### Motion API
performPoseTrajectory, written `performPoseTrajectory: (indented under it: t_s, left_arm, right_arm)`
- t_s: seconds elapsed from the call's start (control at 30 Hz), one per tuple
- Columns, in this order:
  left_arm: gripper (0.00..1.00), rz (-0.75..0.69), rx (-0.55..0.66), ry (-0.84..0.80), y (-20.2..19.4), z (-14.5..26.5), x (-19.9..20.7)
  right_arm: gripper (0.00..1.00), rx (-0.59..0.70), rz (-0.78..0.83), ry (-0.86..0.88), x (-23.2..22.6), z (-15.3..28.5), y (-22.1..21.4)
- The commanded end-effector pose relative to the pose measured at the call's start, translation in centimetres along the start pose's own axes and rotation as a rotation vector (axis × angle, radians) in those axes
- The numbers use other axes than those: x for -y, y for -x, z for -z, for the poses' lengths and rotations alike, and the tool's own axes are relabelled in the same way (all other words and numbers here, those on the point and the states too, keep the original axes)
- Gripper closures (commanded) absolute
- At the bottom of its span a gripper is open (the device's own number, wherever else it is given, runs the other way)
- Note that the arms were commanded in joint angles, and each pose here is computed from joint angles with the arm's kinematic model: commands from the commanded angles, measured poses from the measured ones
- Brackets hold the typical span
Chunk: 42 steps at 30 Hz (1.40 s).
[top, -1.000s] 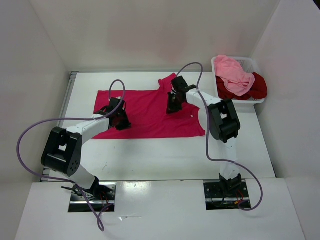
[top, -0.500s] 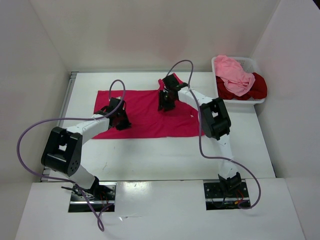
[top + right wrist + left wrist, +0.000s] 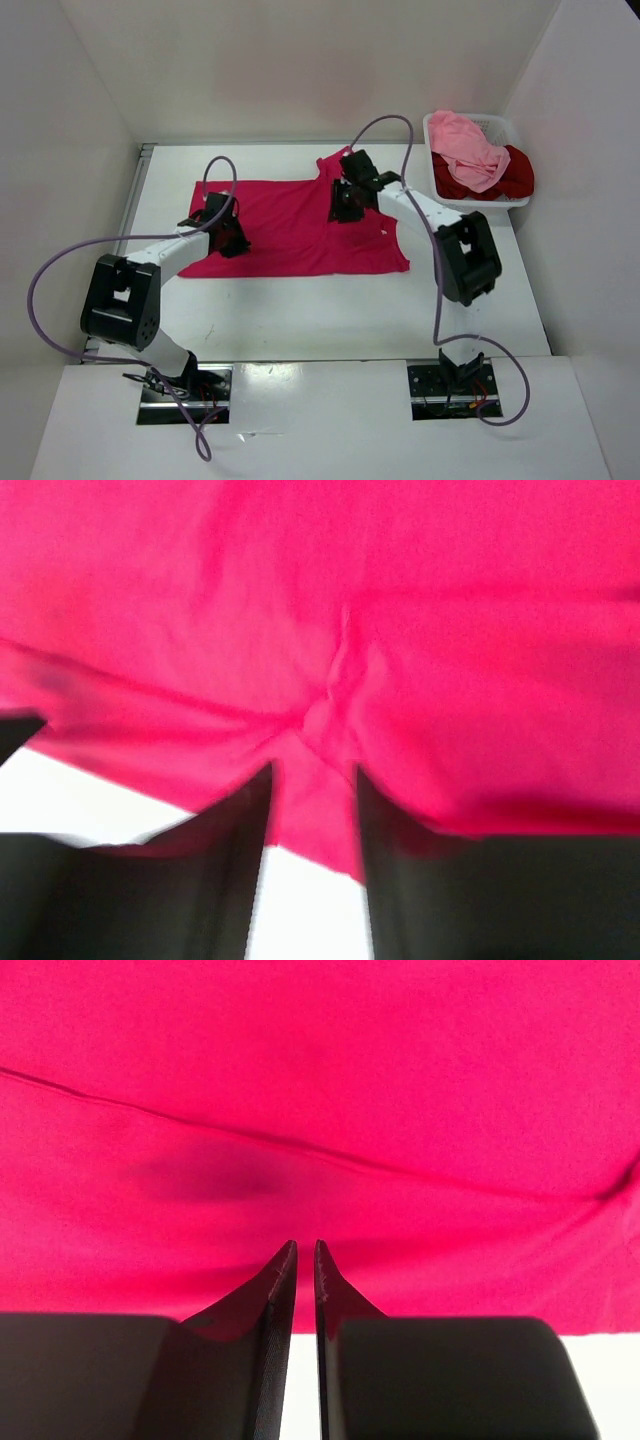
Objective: Fold and stack the t-shirts
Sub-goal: Fold the flattened tshirt in 1/3 of the way, then grap the side of the flattened tshirt furthest away from the robot with both arms
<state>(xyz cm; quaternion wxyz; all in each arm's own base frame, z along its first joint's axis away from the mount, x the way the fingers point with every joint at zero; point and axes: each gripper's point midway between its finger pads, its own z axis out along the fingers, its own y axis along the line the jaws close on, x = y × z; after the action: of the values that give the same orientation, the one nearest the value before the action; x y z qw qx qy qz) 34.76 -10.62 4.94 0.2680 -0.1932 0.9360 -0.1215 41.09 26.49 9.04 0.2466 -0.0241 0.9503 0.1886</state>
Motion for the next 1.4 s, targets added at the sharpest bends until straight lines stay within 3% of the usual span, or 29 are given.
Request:
performPoseTrajectory:
  t_s: [0.0, 0.07, 0.17, 0.43, 0.63, 0.8, 0.93, 1.03, 1.1, 1.2, 1.27, 1.37]
  left_arm:
    - [0.82, 0.022, 0.006, 0.000, 0.7, 0.2, -1.1]
    - [0.82, 0.056, -0.048, -0.007, -0.2, -0.5, -1.8]
    - [0.82, 0.098, -0.082, -0.016, -0.8, -1.4, -2.2]
    - [0.82, 0.207, -0.178, -0.025, -2.6, -2.6, -3.4]
    - [0.79, 0.262, -0.298, -0.011, -5.6, -1.3, -5.4]
    - [0.78, 0.324, -0.278, 0.074, -6.3, 1.1, -9.7]
    - [0.77, 0.356, -0.246, 0.029, -5.4, 3.1, -8.6]
    - [0.77, 0.378, -0.244, 0.002, -6.1, 4.3, -8.2]
    - [0.77, 0.387, -0.193, -0.034, -4.7, 5.4, -7.5]
    - [0.78, 0.342, -0.035, -0.127, 1.7, 7.7, -4.7]
    - [0.83, 0.301, 0.098, -0.165, 7.5, 8.8, -2.9]
    - [0.93, 0.292, 0.178, -0.150, 11.5, 7.3, -2.6]
  right_arm:
    - [0.67, 0.036, -0.058, 0.028, 0.3, 1.7, -1.9]
    - [0.89, -0.010, -0.095, 0.039, 0.8, 1.1, -4.1]
    - [0.96, -0.067, -0.144, 0.018, 2.6, -0.1, -8.0]
    - [0.97, -0.084, -0.212, -0.080, 5.2, -0.8, -10.8]
    - [0.98, -0.168, -0.315, -0.135, 7.6, 1.3, -16.7]
    - [0.98, -0.223, -0.368, -0.171, 8.8, 4.0, -20.4]
    - [0.98, -0.223, -0.420, -0.111, 8.0, 6.0, -21.5]
    - [0.93, -0.217, -0.432, -0.091, 7.6, 6.7, -21.5]
    - [0.85, -0.179, -0.403, -0.058, 6.4, 7.4, -19.2]
    - [0.82, -0.118, -0.328, -0.006, 4.1, 8.7, -14.8]
    - [0.82, -0.067, -0.286, 0.037, 2.9, 9.0, -11.3]
    - [0.91, -0.039, -0.215, 0.087, 1.5, 8.2, -8.2]
